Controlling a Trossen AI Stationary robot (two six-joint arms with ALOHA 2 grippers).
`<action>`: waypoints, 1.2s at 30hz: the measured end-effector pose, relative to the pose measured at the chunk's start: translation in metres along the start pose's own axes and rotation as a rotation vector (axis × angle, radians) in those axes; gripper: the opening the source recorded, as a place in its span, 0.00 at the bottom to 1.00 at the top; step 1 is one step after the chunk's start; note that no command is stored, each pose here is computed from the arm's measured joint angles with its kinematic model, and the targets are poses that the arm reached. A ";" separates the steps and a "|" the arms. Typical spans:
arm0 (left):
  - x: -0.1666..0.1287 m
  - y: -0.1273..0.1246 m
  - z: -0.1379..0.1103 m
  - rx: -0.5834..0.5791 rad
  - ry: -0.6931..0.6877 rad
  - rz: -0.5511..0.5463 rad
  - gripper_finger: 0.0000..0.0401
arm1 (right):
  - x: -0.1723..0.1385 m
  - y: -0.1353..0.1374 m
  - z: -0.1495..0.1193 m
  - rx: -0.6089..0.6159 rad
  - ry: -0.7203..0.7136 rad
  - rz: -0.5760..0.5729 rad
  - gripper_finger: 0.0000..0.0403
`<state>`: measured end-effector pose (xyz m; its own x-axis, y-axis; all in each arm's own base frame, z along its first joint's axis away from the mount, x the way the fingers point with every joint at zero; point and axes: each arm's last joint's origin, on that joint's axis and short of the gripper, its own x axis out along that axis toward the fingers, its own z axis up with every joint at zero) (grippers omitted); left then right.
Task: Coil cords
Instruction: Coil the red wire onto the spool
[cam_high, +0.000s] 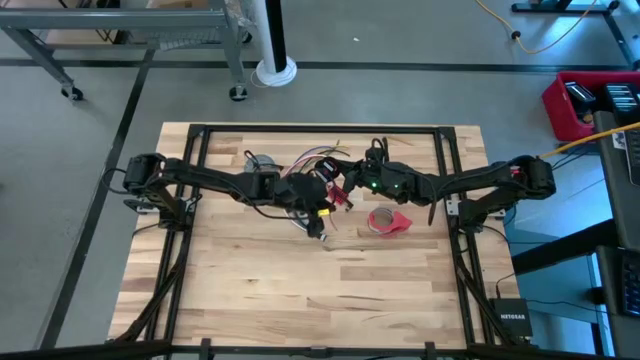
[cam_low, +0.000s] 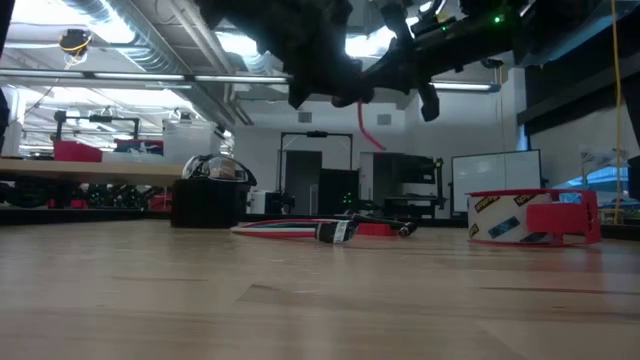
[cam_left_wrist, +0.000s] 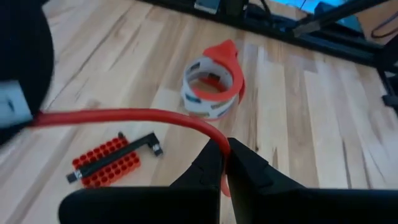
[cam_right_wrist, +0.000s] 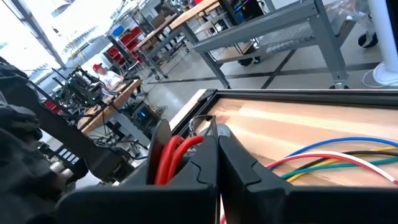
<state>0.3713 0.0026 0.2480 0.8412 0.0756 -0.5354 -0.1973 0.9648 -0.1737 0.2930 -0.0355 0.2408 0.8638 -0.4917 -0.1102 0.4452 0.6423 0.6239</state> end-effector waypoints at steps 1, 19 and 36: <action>0.000 0.001 0.002 -0.004 -0.005 0.001 0.00 | 0.000 0.000 0.000 0.000 -0.001 0.001 0.00; -0.004 0.019 0.025 -0.310 0.019 -0.212 0.00 | -0.001 -0.005 -0.008 -0.037 0.101 -0.015 0.00; -0.007 0.026 0.033 -0.320 0.016 -0.262 0.00 | -0.003 -0.011 -0.019 -0.076 0.268 -0.009 0.00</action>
<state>0.3771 0.0355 0.2745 0.8763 -0.1686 -0.4512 -0.1260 0.8239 -0.5526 0.2903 -0.0302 0.2201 0.8869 -0.3309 -0.3224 0.4607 0.6859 0.5632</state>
